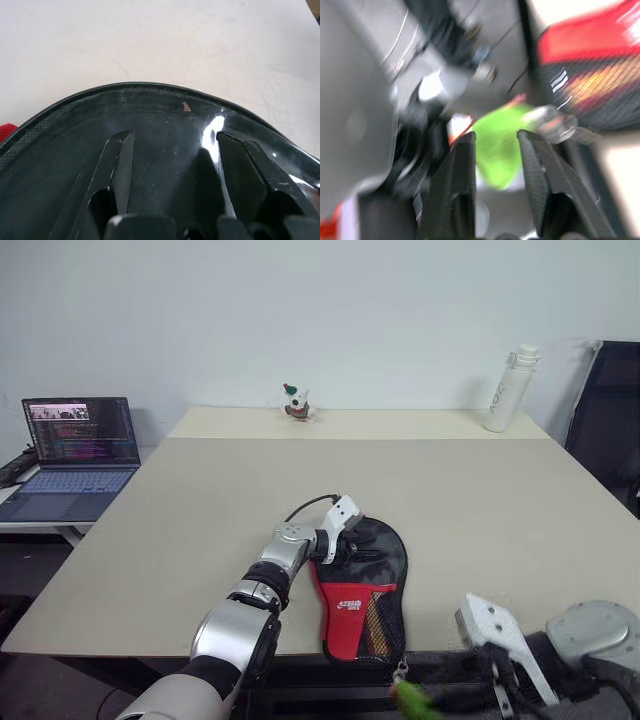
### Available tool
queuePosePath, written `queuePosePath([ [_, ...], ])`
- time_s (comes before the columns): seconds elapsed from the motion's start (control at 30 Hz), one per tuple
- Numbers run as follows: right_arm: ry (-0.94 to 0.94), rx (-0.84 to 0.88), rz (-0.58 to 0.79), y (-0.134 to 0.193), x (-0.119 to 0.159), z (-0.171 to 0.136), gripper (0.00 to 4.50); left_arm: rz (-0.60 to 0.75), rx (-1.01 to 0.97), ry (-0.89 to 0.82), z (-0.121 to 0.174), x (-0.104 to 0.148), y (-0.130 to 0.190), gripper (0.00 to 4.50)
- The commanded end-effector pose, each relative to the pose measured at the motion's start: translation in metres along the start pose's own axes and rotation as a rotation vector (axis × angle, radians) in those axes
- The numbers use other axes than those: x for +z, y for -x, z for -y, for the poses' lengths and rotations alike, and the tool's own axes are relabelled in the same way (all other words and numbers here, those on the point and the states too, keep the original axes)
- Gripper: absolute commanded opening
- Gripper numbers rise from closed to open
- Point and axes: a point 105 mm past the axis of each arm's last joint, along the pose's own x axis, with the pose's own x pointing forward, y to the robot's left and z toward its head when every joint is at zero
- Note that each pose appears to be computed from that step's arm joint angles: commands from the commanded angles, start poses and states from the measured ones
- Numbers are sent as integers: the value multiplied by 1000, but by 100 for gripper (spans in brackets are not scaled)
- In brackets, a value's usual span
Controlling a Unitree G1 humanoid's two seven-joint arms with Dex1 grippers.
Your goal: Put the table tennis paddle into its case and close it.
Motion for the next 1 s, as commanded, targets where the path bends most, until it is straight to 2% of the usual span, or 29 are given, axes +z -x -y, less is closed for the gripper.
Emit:
queuePosePath([
  [0.03, -16, -116, 57, 14, 11, 24, 131, 75, -31, -20, -4, 14, 22, 285],
  [0.23, 21, -272, 173, 27, 25, 60, 131, 174, 27, -53, -12, 34, 82, 285],
  [0.33, 54, -376, 226, 29, 25, 85, 131, 204, 61, -30, -1, 32, 115, 285],
  [0.43, 64, -467, 284, 32, 23, 112, 131, 207, 88, 2, 18, 27, 135, 285],
  [0.57, 71, -560, 331, 43, 19, 149, 131, 209, 151, 25, 34, 25, 141, 285],
  [0.7, 95, -625, 321, 56, 15, 178, 131, 203, 234, 26, 29, 24, 142, 285],
  [0.83, 116, -658, 296, 65, 15, 190, 131, 206, 278, 19, 17, 27, 142, 285],
  [1.0, 67, -680, 315, 62, 18, 194, 131, 202, 364, 34, 8, 18, 152, 285],
])
